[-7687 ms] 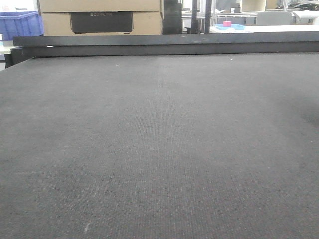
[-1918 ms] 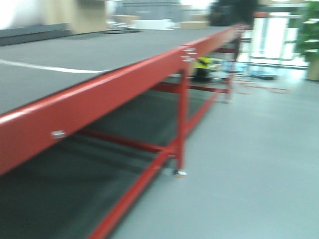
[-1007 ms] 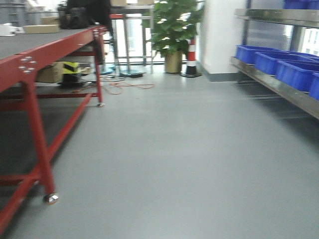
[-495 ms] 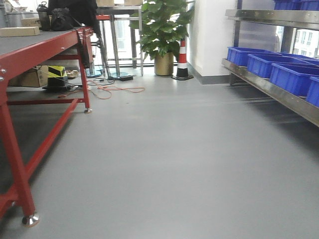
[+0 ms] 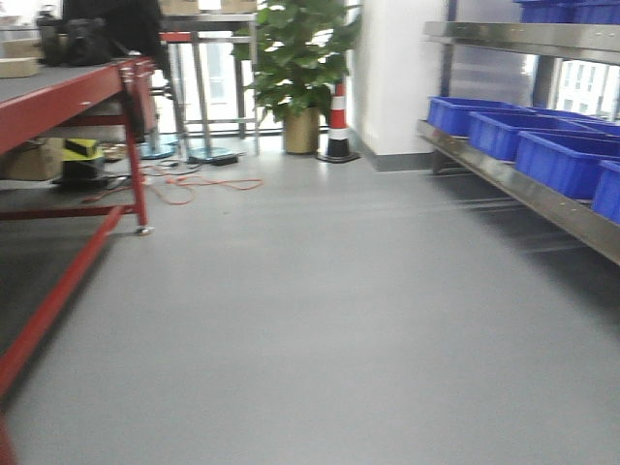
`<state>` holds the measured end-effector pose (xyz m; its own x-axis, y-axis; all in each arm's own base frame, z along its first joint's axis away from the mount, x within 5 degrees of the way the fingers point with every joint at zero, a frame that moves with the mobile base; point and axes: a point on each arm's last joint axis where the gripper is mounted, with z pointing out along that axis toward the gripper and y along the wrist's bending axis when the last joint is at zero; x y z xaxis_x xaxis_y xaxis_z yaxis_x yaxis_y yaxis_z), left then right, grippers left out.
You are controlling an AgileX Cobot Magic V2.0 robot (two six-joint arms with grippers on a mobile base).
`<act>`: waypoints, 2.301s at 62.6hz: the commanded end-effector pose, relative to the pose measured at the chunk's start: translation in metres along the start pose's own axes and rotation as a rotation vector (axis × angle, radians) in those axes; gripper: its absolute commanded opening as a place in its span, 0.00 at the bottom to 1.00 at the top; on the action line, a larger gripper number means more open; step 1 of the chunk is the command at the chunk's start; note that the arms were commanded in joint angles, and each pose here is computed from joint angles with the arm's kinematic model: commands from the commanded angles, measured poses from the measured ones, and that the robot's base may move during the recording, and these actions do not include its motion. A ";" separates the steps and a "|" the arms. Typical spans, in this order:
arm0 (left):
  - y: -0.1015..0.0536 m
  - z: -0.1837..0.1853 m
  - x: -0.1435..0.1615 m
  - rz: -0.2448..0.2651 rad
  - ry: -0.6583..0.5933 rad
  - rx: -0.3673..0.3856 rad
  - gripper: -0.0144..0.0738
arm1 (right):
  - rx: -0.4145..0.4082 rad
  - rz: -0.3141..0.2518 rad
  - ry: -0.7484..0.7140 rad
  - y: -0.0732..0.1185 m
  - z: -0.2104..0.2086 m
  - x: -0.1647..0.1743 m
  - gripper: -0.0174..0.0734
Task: Place valve from conveyor to right shelf box
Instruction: 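Drive the base away from the conveyor toward the steel shelf, then drive up to the shelf and stop before the blue bins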
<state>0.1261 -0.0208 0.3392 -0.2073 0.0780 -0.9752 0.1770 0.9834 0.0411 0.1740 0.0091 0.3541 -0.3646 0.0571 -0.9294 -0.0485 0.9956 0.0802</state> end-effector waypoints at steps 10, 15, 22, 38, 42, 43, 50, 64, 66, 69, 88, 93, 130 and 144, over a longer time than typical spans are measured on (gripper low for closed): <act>-0.001 -0.003 -0.008 -0.004 -0.073 0.003 0.04 | 0.006 -0.005 -0.108 0.000 -0.006 -0.014 0.01; -0.001 -0.003 -0.008 -0.004 -0.073 0.003 0.04 | 0.006 -0.005 -0.108 0.000 -0.006 -0.014 0.01; -0.001 -0.003 -0.008 -0.004 -0.073 0.003 0.04 | 0.006 -0.005 -0.108 0.000 -0.006 -0.014 0.01; -0.001 -0.003 -0.008 -0.004 -0.073 0.003 0.04 | 0.006 -0.005 -0.108 0.000 -0.006 -0.014 0.01; -0.001 -0.003 -0.008 -0.004 -0.073 0.003 0.04 | 0.006 -0.005 -0.108 0.000 -0.006 -0.014 0.01; -0.001 -0.003 -0.008 -0.004 -0.073 0.003 0.04 | 0.006 -0.005 -0.108 0.000 -0.006 -0.014 0.01; -0.001 -0.003 -0.008 -0.004 -0.073 0.003 0.04 | 0.006 -0.005 -0.108 0.000 -0.006 -0.014 0.01; -0.001 -0.003 -0.008 -0.004 -0.073 0.003 0.04 | 0.006 -0.005 -0.108 0.000 -0.006 -0.014 0.01; -0.001 -0.003 -0.008 -0.004 -0.073 0.003 0.04 | 0.006 -0.005 -0.108 0.000 -0.006 -0.014 0.01; -0.001 -0.003 -0.008 -0.004 -0.073 0.003 0.04 | 0.006 -0.005 -0.108 0.000 -0.006 -0.014 0.01; -0.001 -0.003 -0.008 -0.004 -0.073 0.003 0.04 | 0.006 -0.005 -0.108 0.000 -0.006 -0.014 0.01; -0.001 -0.003 -0.008 -0.004 -0.073 0.003 0.04 | 0.006 -0.005 -0.108 0.000 -0.006 -0.014 0.01; -0.001 -0.003 -0.008 -0.004 -0.073 0.003 0.04 | 0.006 -0.005 -0.108 0.000 -0.006 -0.014 0.01; -0.001 -0.003 -0.008 -0.004 -0.073 0.003 0.04 | 0.006 -0.005 -0.108 0.000 -0.006 -0.014 0.01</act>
<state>0.1261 -0.0208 0.3392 -0.2073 0.0780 -0.9752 0.1770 0.9834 0.0411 0.1740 0.0091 0.3541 -0.3646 0.0571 -0.9294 -0.0485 0.9956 0.0802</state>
